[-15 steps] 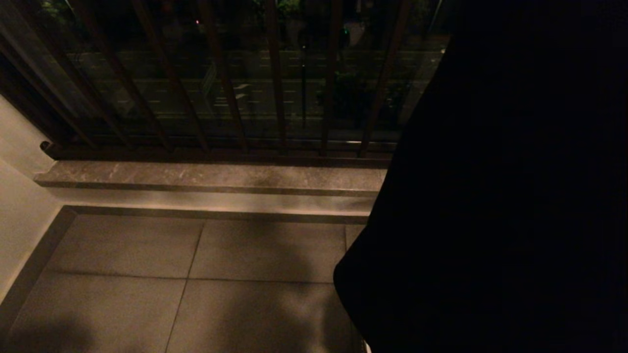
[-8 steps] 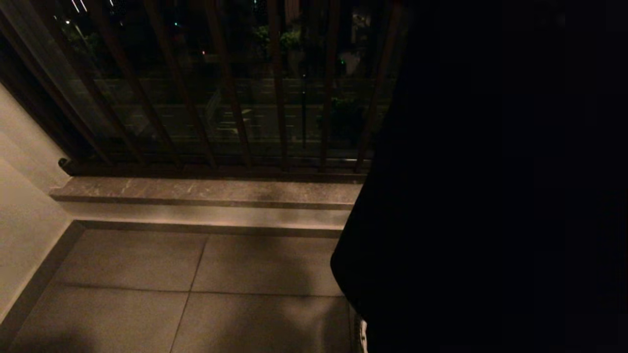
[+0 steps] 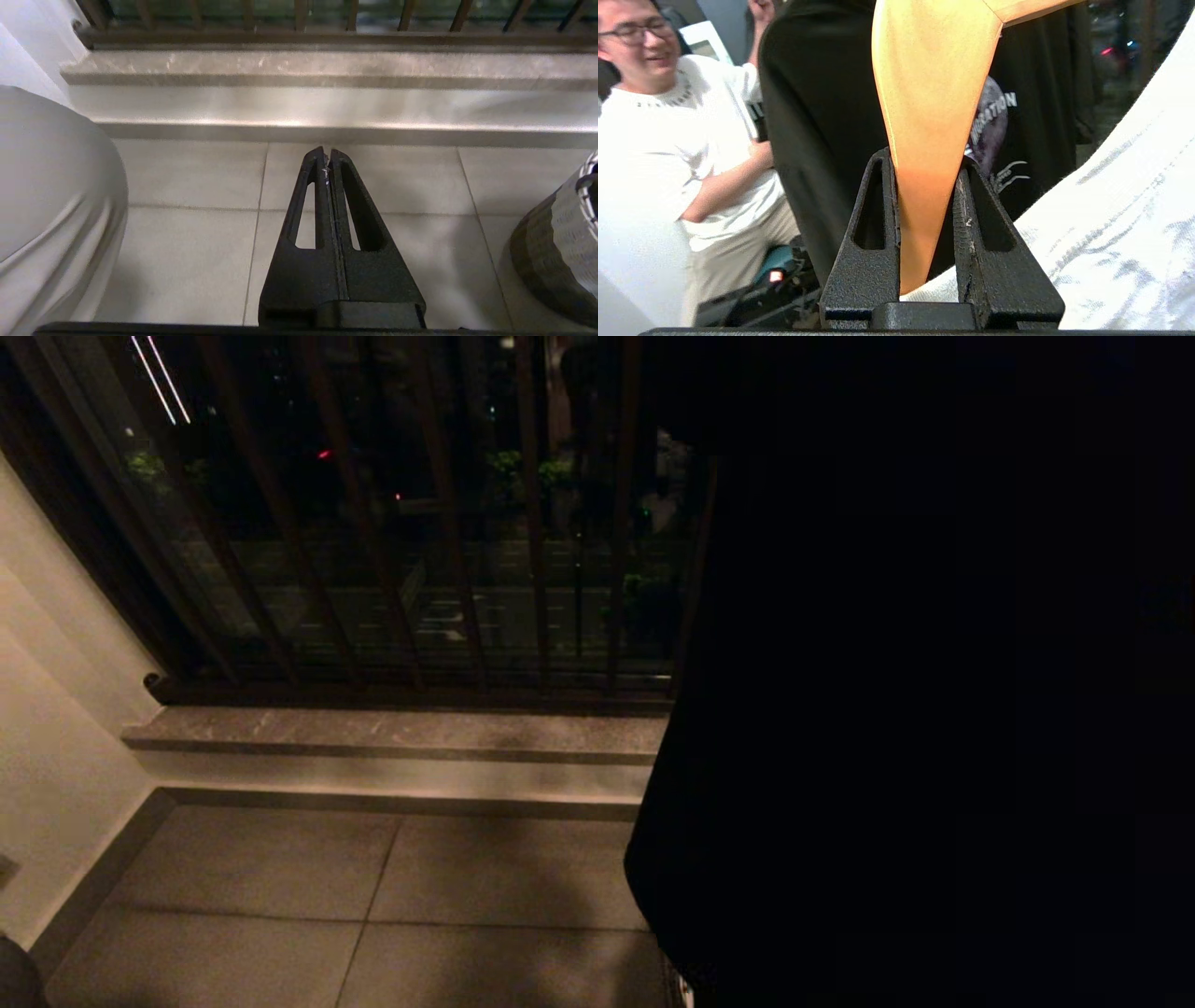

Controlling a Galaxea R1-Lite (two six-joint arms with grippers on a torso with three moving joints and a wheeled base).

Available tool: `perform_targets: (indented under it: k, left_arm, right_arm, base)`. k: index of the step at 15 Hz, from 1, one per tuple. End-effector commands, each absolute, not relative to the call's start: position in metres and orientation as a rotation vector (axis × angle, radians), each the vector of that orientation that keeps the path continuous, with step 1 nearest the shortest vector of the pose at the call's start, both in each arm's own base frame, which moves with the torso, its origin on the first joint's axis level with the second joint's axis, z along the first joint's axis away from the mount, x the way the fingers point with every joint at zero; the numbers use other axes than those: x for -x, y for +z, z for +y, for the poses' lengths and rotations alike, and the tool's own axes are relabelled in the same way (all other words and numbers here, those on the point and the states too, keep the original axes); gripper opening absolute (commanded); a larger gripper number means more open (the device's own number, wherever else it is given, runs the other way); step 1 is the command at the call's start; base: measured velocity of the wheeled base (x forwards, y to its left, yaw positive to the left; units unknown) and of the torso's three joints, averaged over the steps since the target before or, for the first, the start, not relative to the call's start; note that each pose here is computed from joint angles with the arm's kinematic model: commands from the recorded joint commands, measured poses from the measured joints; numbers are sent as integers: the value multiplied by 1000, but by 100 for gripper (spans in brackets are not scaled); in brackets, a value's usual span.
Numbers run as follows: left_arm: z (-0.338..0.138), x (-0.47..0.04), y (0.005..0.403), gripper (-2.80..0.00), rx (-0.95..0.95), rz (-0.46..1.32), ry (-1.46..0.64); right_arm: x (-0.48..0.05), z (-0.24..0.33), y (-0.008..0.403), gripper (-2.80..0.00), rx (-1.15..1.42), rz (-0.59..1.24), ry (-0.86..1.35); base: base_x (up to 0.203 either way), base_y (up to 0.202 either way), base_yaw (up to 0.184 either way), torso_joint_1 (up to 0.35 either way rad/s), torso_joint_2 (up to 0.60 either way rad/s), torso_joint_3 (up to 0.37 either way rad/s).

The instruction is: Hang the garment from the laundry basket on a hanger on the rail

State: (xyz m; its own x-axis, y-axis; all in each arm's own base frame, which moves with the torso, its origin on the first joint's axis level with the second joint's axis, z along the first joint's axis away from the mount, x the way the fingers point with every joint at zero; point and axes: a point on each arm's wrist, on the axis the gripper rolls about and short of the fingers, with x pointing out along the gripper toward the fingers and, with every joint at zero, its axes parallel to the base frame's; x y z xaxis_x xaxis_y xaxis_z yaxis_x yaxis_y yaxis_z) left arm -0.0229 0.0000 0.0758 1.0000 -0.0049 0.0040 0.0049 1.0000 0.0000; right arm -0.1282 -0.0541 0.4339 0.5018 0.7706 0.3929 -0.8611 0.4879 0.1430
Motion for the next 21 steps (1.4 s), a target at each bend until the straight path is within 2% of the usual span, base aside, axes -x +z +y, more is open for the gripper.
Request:
perform_targets:
  k: [1, 9, 15, 21]
  left_arm:
    - [0, 23, 75, -280, 0, -2, -5]
    - [0, 23, 75, -280, 0, -2, -5]
    - [0, 23, 75, -280, 0, -2, -5]
    - [0, 23, 75, -280, 0, -2, -5]
  right_arm:
    - [111, -46, 439, -280, -364, -234, 1009]
    - [112, -34, 441, -280, -409, -250, 927]
    - [89, -26, 428, -280, -416, -187, 822]
    - [84, -25, 420, -280, -326, -206, 805]
  base:
    - [0, 0, 0, 2, 6, 203]
    - [0, 0, 0, 1, 2, 201]
    - [0, 0, 0, 1, 2, 202]
    - [0, 0, 0, 1, 0, 41]
